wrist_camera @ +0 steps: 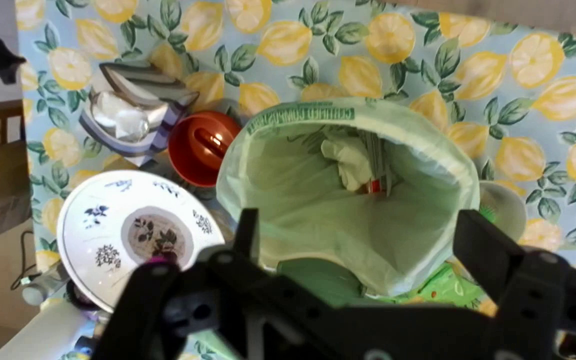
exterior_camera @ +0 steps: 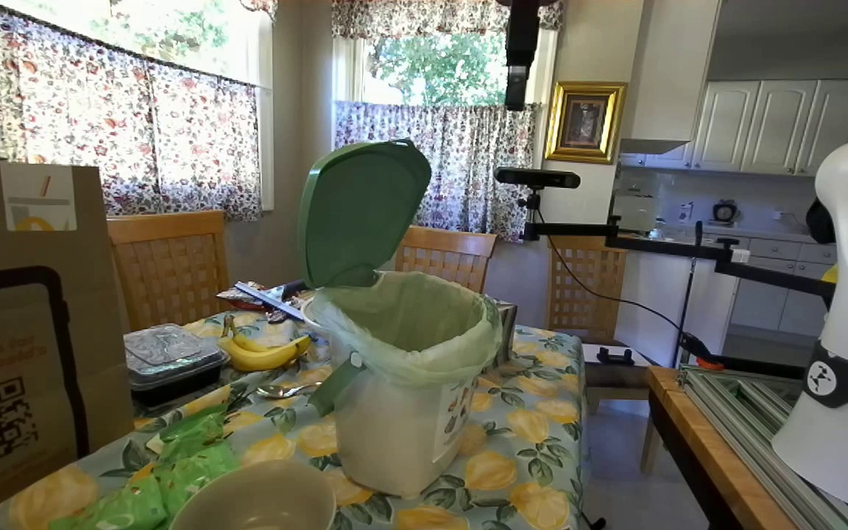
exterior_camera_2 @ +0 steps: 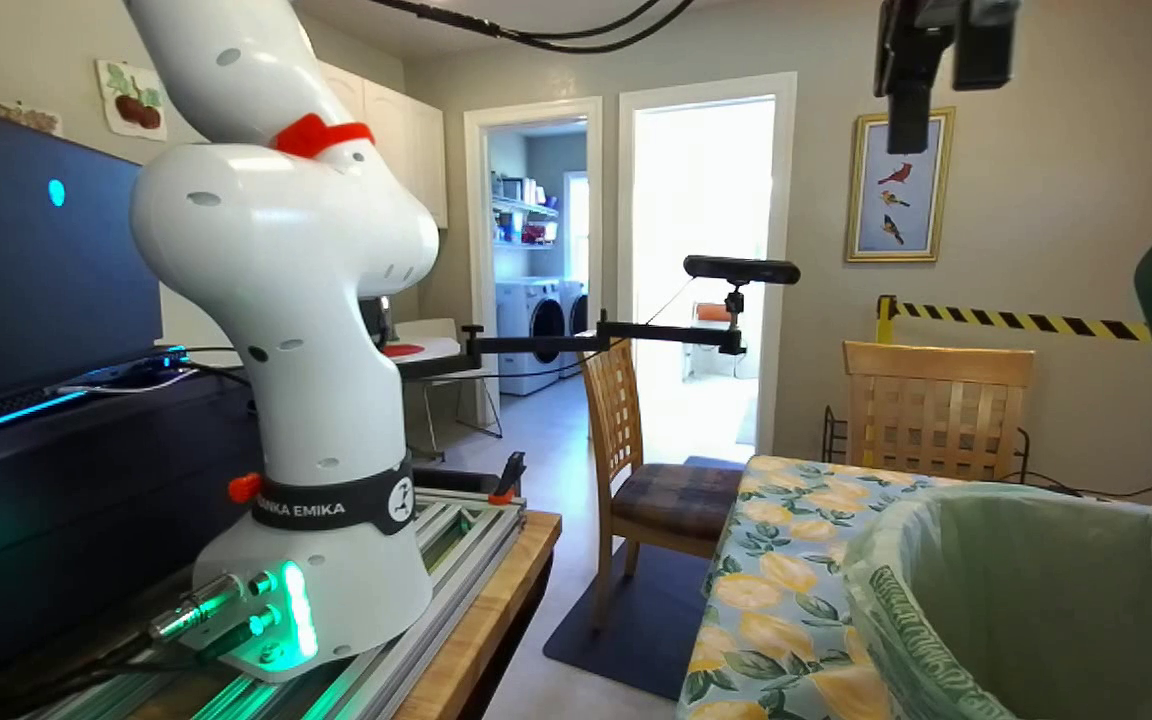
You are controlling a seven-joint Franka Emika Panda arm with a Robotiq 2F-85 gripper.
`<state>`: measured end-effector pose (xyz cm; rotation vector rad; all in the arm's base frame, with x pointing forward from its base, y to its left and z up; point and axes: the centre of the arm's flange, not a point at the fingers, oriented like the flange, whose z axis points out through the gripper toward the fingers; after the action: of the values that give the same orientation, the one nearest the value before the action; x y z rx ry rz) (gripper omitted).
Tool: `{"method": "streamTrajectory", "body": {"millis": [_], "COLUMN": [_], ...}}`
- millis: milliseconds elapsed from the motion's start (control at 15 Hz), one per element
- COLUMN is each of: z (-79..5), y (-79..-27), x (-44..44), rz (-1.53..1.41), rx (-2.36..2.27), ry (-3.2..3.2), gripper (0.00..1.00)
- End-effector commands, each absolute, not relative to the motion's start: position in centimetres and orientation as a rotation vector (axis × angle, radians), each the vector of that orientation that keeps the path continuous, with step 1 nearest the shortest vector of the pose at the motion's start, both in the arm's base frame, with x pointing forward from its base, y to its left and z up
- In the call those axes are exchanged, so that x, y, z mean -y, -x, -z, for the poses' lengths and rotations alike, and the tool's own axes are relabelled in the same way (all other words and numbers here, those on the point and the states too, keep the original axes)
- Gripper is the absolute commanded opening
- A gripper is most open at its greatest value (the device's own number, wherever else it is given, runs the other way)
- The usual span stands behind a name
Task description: Close the bin.
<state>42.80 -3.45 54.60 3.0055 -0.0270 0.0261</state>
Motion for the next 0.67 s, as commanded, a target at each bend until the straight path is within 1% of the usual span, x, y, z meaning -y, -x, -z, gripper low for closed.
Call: {"method": "streamTrajectory", "body": {"millis": [0,600], "z": [-54.3,-53.7], "y": [-46.3,-52.4], "x": [4.6,7.5], "rz": [-0.166,-0.579], "rx": [-0.047,-0.098], "ry": [-2.976,-2.836], "gripper": [1.00,1.00]}}
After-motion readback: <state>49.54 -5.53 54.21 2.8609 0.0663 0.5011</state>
